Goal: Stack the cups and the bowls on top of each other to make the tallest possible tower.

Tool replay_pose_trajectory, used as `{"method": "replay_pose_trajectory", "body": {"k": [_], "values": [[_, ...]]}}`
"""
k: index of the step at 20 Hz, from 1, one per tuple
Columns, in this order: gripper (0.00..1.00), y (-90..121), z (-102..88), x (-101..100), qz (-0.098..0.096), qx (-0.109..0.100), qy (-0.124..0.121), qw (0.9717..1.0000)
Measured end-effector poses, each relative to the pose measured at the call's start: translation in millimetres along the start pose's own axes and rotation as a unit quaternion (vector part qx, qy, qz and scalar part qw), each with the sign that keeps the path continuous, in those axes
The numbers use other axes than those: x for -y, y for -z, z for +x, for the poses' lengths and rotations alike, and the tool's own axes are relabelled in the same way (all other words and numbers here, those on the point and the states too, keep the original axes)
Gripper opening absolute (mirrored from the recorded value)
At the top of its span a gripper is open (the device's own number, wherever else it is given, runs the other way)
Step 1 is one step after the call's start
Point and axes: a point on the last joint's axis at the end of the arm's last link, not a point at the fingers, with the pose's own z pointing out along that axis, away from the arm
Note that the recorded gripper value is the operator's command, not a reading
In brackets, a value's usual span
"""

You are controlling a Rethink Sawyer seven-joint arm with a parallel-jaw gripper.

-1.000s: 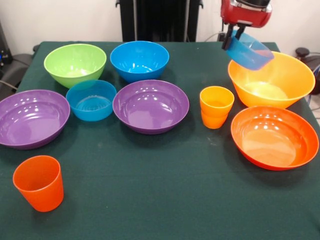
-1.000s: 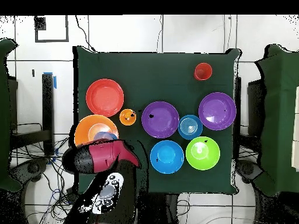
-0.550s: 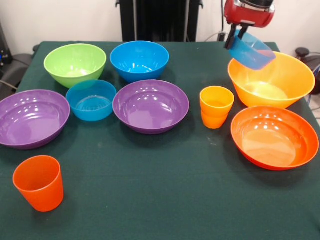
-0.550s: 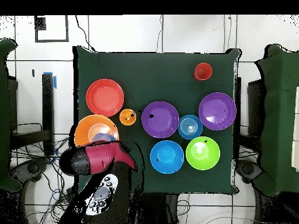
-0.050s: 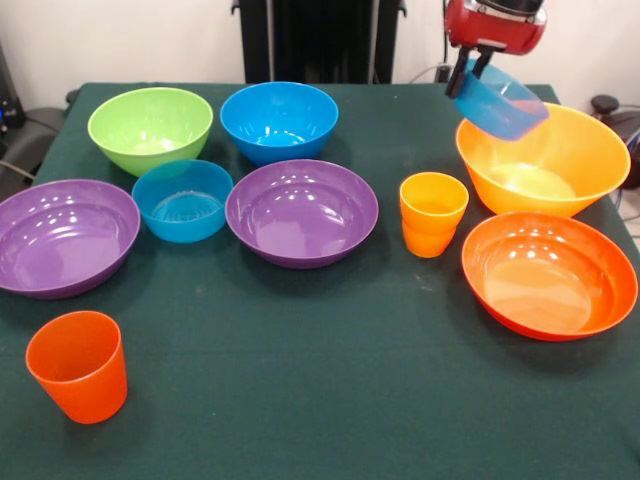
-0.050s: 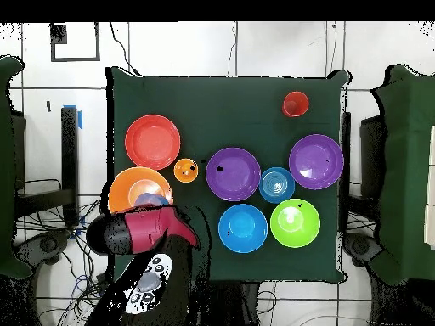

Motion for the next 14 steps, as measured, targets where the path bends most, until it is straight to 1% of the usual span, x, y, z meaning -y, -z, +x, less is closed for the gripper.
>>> {"method": "replay_pose_trajectory", "body": {"k": [5, 10, 14], "values": [[0.0, -4, -2.1, -1, 0.001, -0.002, -0.004, 1.0], [0.0, -10, -4.2, -9, 0.003, -0.004, -0.007, 1.0], [0.0, -12, -4.5, -22, 0.005, -0.002, -0.011, 0.9999]]}}
